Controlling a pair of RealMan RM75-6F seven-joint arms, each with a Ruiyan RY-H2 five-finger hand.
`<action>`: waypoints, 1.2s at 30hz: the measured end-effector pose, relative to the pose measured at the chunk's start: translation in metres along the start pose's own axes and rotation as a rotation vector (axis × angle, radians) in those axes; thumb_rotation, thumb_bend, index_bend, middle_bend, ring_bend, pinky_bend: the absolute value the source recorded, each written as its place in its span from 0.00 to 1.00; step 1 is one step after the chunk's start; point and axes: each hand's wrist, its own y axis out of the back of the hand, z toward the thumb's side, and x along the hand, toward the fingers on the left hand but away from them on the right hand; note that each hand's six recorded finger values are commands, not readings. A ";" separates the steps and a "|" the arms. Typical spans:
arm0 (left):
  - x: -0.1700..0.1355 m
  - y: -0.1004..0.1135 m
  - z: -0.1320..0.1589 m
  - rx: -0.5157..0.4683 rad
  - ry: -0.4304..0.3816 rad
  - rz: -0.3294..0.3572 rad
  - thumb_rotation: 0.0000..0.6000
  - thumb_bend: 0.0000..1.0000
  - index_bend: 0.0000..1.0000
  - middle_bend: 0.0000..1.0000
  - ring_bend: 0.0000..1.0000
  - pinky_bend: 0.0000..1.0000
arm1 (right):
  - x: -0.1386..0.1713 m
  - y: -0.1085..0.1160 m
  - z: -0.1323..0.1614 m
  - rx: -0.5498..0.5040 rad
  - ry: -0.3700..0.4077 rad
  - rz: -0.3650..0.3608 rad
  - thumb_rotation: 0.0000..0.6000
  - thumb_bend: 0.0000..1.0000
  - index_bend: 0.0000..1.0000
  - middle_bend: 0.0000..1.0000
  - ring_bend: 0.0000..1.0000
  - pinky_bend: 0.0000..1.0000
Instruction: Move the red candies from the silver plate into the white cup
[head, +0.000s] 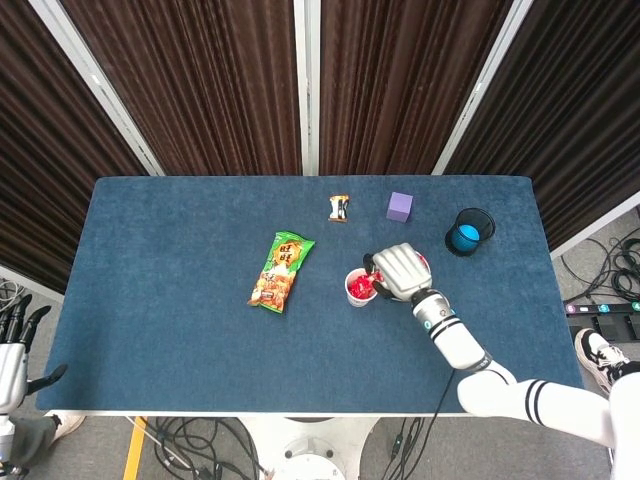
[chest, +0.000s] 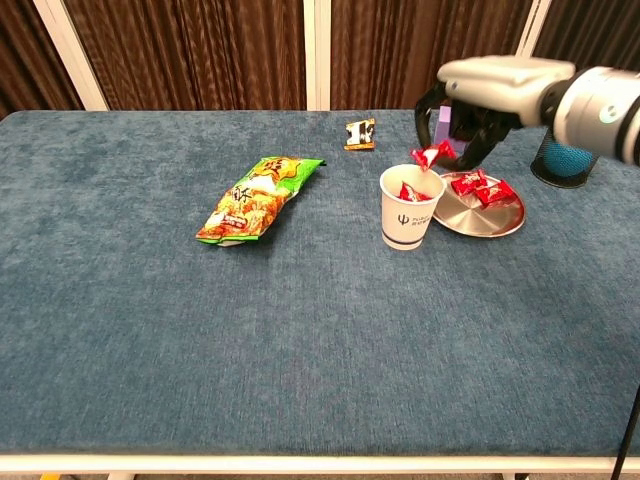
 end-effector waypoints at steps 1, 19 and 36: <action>0.000 0.000 0.000 -0.001 0.001 0.000 1.00 0.00 0.21 0.12 0.10 0.12 | -0.001 -0.003 0.001 0.002 0.000 0.006 1.00 0.38 0.55 0.99 0.94 1.00; -0.002 -0.001 -0.002 -0.003 0.006 0.000 1.00 0.00 0.21 0.12 0.10 0.12 | 0.002 0.004 -0.015 -0.003 -0.043 -0.020 1.00 0.23 0.32 0.99 0.94 1.00; -0.001 -0.004 0.002 -0.005 0.000 -0.012 1.00 0.00 0.21 0.12 0.10 0.12 | -0.006 -0.033 -0.112 0.103 -0.328 0.099 1.00 0.25 0.39 0.99 0.94 1.00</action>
